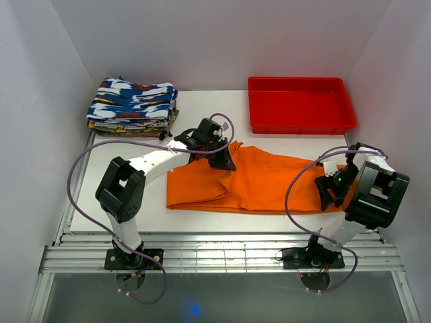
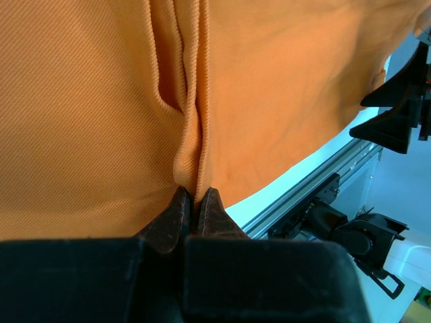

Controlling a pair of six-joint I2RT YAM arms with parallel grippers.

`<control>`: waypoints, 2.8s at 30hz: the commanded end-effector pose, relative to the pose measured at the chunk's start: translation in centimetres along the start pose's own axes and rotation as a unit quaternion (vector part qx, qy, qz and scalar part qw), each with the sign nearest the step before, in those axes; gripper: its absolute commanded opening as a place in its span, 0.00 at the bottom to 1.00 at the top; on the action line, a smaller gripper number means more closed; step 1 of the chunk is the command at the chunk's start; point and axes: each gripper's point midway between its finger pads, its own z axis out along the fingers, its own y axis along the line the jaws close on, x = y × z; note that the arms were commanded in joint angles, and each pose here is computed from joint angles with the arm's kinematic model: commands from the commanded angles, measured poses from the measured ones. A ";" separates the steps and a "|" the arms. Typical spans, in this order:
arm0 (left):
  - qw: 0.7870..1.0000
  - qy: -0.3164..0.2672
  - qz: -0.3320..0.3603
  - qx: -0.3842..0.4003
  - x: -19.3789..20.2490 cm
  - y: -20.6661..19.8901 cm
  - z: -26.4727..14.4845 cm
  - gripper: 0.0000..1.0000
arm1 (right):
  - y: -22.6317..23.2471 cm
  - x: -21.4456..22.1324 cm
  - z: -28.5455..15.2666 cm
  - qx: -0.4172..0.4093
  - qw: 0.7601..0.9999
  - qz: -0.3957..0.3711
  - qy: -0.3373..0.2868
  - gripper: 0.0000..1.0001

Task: Fold and stack the trousers
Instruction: Fold the trousers

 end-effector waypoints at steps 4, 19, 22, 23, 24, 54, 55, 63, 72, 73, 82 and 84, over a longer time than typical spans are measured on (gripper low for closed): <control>0.999 0.009 -0.003 0.037 0.1 -2.7 1.3 0.00 | 0.1 -0.7 -0.2 0.003 1.000 0.001 -0.011 0.72; 0.998 0.046 -0.020 0.035 2.6 -1.6 6.3 0.21 | 0.5 -0.9 0.0 -0.008 1.000 0.003 -0.013 0.72; 0.998 0.046 -0.012 0.041 2.7 -1.7 6.2 0.51 | 0.6 -1.0 0.0 -0.011 1.000 0.003 -0.014 0.72; 0.998 0.043 -0.004 0.042 2.6 -1.8 6.1 0.56 | 0.7 -1.1 0.1 -0.013 1.000 0.003 -0.016 0.72; 0.998 0.039 0.008 0.046 2.3 -2.0 5.8 0.61 | 0.8 -1.1 0.0 -0.014 1.000 0.001 -0.015 0.72; 0.996 -0.064 -0.006 -0.054 -3.4 20.5 -18.5 0.79 | 19.7 -23.9 -1.5 -0.249 0.944 -0.085 -0.197 0.70; 0.996 -0.065 -0.007 -0.056 -3.3 20.5 -18.6 0.79 | 19.9 -24.7 -1.2 -0.243 0.946 -0.081 -0.198 0.71; 0.995 -0.072 -0.006 -0.065 -2.2 20.2 -19.3 0.79 | 20.9 -27.3 2.2 -0.225 0.955 -0.062 -0.185 0.70; 0.995 -0.069 -0.015 -0.068 -1.6 20.6 -19.0 0.79 | 21.5 -28.1 4.9 -0.212 0.962 -0.071 -0.156 0.69; 0.995 -0.069 -0.016 -0.067 -1.7 20.6 -19.0 0.79 | 21.4 -28.1 5.0 -0.208 0.964 -0.070 -0.153 0.69; 0.995 -0.067 -0.022 -0.068 -1.6 20.8 -18.8 0.79 | 23.7 -28.2 4.0 -0.245 0.952 -0.090 -0.157 0.49; 0.995 -0.066 -0.021 -0.070 -1.5 20.9 -18.8 0.79 | 24.2 -28.1 3.7 -0.248 0.951 -0.095 -0.159 0.42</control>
